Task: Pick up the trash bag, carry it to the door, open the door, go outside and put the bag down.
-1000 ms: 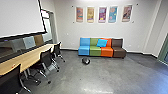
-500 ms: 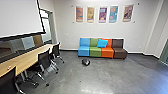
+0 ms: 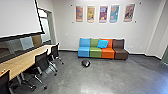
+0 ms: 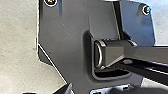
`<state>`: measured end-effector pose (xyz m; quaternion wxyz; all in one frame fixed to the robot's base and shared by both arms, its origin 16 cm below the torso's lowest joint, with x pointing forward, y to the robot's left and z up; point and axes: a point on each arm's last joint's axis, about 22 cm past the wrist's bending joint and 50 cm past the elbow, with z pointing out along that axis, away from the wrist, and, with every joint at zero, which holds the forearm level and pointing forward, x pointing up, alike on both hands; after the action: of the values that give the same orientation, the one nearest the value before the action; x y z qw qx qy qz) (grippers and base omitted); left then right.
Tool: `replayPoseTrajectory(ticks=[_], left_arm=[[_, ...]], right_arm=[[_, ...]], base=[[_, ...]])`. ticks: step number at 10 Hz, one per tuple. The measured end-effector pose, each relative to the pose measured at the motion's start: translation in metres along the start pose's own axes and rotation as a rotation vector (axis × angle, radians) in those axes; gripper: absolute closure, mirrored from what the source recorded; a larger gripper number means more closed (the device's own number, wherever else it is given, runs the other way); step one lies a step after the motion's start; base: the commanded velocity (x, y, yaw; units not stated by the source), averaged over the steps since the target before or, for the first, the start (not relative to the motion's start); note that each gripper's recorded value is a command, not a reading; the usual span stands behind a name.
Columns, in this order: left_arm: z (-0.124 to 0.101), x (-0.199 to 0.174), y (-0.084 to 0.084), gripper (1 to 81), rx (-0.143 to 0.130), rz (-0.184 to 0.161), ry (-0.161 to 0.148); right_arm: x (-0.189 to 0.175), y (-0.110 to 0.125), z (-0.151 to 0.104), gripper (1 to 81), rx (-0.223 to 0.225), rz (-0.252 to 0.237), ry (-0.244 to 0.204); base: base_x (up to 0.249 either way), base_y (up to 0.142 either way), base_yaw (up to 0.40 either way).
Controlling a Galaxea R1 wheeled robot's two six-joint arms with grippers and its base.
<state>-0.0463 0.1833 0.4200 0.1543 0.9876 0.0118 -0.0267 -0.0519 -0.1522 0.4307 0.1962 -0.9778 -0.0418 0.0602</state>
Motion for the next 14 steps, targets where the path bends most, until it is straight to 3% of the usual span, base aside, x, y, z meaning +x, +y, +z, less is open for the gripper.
replayPoseTrajectory(ticks=[5,11,14], left_arm=[[0.005,-0.005,0.023,1.0,-0.027,-0.002,-0.002],[0.006,-0.002,0.028,1.0,-0.033,0.001,0.000],[0.005,-0.005,0.022,1.0,-0.026,0.000,-0.003]], right_arm=[[0.000,0.000,0.000,1.0,-0.002,-0.017,0.002],[-0.003,-0.001,0.001,1.0,0.000,-0.016,0.002],[-0.004,-0.001,0.001,1.0,0.000,-0.013,0.001]], base=[[0.199,0.000,0.000],[0.204,0.000,0.000],[0.204,0.000,0.000]])
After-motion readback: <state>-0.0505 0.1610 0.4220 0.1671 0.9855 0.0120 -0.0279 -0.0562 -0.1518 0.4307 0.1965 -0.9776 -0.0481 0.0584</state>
